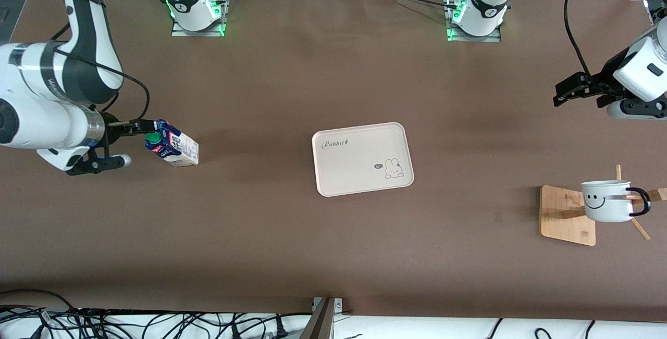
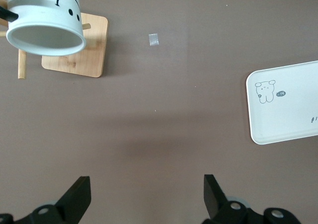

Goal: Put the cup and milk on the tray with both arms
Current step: 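Reach the right gripper to the milk carton while the left gripper approaches the mug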

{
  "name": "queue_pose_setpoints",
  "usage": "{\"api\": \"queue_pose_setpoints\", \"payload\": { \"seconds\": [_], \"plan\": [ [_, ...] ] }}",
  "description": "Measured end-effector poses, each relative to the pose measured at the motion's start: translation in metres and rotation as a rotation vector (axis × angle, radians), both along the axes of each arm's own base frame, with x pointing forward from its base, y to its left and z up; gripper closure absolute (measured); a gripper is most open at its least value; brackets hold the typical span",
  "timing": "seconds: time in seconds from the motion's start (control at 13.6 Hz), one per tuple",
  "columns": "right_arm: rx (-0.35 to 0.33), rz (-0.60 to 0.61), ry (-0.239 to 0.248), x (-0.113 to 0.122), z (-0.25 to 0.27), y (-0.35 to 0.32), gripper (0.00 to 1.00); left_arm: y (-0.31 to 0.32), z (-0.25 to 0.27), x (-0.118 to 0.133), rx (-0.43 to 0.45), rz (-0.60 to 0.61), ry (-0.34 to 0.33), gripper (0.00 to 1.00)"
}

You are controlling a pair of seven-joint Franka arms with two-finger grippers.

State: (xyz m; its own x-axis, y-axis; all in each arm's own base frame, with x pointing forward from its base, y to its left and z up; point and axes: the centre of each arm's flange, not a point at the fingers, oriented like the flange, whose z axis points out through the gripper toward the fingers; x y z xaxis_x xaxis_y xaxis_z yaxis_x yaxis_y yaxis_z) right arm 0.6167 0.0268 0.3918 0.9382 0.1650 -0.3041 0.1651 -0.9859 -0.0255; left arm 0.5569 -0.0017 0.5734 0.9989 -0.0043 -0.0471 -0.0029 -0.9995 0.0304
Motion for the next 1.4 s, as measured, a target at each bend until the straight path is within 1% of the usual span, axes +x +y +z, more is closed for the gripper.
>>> {"api": "queue_pose_setpoints", "payload": {
  "seconds": [0.22,0.59,0.96,1.03,1.11,1.4],
  "plan": [
    [-0.001,-0.001,0.005,-0.003,-0.012,-0.001,0.0,0.0,0.0,0.0,0.0,0.0,0.0,0.0],
    [0.003,0.006,-0.019,-0.005,-0.029,0.003,0.0,-0.003,0.0,0.0,0.0,-0.005,0.001,0.0],
    [0.005,0.011,-0.006,-0.011,-0.041,0.006,0.0,0.001,-0.005,0.004,-0.001,0.002,-0.004,0.0],
    [0.006,0.014,-0.001,-0.012,-0.043,0.009,0.0,0.003,-0.006,0.006,-0.001,0.004,-0.018,0.0],
    [0.007,0.018,0.003,-0.013,-0.045,0.011,0.0,0.004,-0.01,0.01,0.0,0.009,-0.045,0.0],
    [0.007,0.021,0.013,-0.016,-0.049,0.013,0.0,0.025,-0.049,0.019,0.006,0.048,-0.145,0.0]
  ]
}}
